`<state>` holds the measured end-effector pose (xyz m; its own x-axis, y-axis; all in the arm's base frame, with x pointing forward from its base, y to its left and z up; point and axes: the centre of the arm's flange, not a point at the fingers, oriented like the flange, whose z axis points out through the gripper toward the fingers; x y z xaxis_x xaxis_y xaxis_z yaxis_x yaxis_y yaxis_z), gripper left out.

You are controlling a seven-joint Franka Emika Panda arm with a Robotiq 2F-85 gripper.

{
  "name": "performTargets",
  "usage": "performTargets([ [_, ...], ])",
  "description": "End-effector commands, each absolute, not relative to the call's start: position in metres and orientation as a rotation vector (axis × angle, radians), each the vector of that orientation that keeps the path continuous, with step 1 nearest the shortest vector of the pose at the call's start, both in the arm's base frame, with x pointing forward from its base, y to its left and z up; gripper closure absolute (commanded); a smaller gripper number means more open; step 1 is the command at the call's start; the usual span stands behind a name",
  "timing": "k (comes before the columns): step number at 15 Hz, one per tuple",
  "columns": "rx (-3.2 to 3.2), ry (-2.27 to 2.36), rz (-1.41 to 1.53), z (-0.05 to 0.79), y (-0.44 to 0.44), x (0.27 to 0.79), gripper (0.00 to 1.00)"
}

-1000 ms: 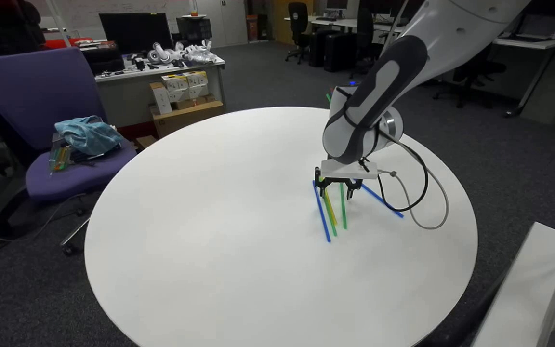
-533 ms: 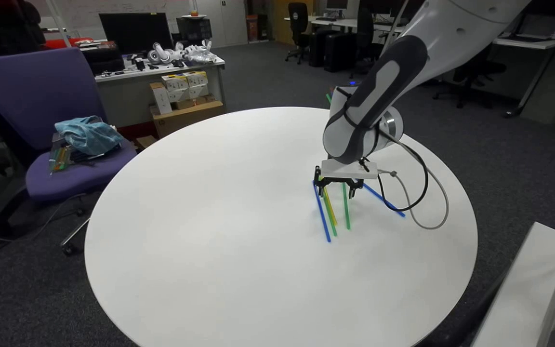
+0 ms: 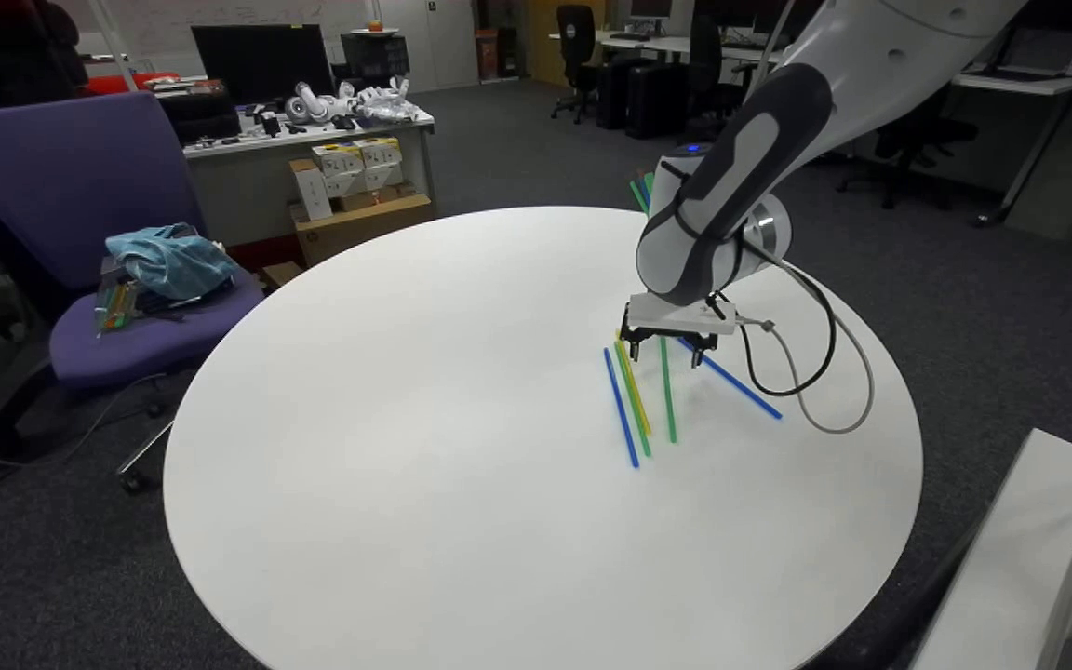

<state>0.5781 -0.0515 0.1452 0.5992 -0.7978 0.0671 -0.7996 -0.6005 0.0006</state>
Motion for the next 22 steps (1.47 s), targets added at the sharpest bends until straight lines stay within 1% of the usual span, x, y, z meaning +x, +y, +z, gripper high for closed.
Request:
performTargets([
  [1, 2.583, -1.587, 0.191, 0.171, -0.058, 0.565, 0.0],
  [5, 2.425, -1.75, 0.222, 0.168, -0.055, 0.566, 0.0],
  [6, 2.412, -1.767, 0.205, 0.166, -0.052, 0.566, 0.02],
  [11, 2.4, -1.79, 0.107, 0.15, -0.042, 0.563, 0.01],
  [13, 2.41, -1.78, 0.071, 0.146, -0.039, 0.562, 0.26],
  [14, 2.413, -1.777, 0.059, 0.145, -0.038, 0.561, 0.28],
  [15, 2.416, -1.776, 0.049, 0.144, -0.037, 0.561, 0.34],
  [20, 2.421, -1.776, 0.024, 0.143, -0.037, 0.561, 0.71],
  [22, 2.421, -1.776, 0.024, 0.143, -0.037, 0.561, 0.74],
])
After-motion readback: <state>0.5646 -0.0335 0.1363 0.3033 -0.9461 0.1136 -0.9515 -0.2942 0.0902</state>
